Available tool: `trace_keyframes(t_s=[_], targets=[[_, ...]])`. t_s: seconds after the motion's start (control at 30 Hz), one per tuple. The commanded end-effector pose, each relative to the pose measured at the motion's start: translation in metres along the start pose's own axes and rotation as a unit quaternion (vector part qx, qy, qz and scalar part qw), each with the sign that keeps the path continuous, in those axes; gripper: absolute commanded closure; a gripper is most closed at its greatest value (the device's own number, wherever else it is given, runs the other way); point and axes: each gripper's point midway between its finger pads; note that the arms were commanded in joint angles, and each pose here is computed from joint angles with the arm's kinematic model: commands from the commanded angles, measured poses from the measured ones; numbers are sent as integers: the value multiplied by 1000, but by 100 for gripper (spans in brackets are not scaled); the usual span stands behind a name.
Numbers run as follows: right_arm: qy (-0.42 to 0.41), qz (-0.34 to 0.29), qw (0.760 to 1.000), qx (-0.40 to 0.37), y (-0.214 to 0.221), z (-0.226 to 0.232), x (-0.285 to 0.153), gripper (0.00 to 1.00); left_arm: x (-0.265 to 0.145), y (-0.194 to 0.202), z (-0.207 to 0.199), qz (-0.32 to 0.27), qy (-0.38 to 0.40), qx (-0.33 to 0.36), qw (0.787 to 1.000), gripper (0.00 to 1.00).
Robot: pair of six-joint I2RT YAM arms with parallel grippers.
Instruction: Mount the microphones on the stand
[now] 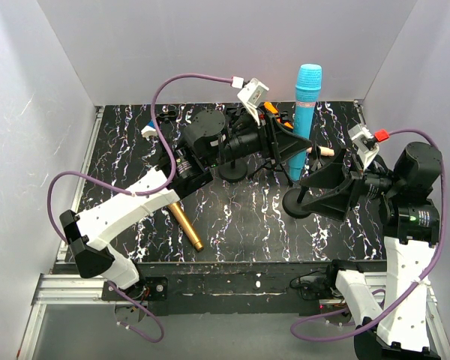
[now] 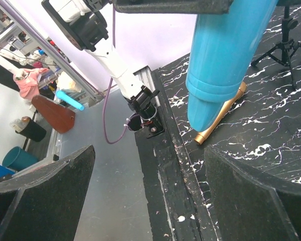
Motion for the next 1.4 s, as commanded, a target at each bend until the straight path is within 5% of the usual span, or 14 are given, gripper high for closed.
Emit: trace_keyframes(t_s=[0.0, 0.6, 0.97, 1.23, 1.37], targets=[[-42, 2, 999, -23, -7, 15, -1, 4, 1, -20, -23, -33, 31, 5, 999, 100], [19, -9, 999, -32, -40, -7, 1, 4, 9, -28, -21, -78, 33, -22, 996, 100], [98, -35, 994, 28, -64, -50, 2, 7, 21, -12, -17, -72, 38, -38, 996, 100], [78, -35, 996, 21, -63, -52, 7, 24, 34, 4, -13, -63, 32, -50, 996, 100], [63, -33, 997, 29, -61, -52, 8, 53, 34, 8, -12, -67, 29, -55, 996, 100]])
Point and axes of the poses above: each gripper's point midway between its finger pads, its own x axis out along the fingers, its own z axis along the line the jaws close on, y = z × x, and after that the axes turned 14 degrees about -x, right-handed
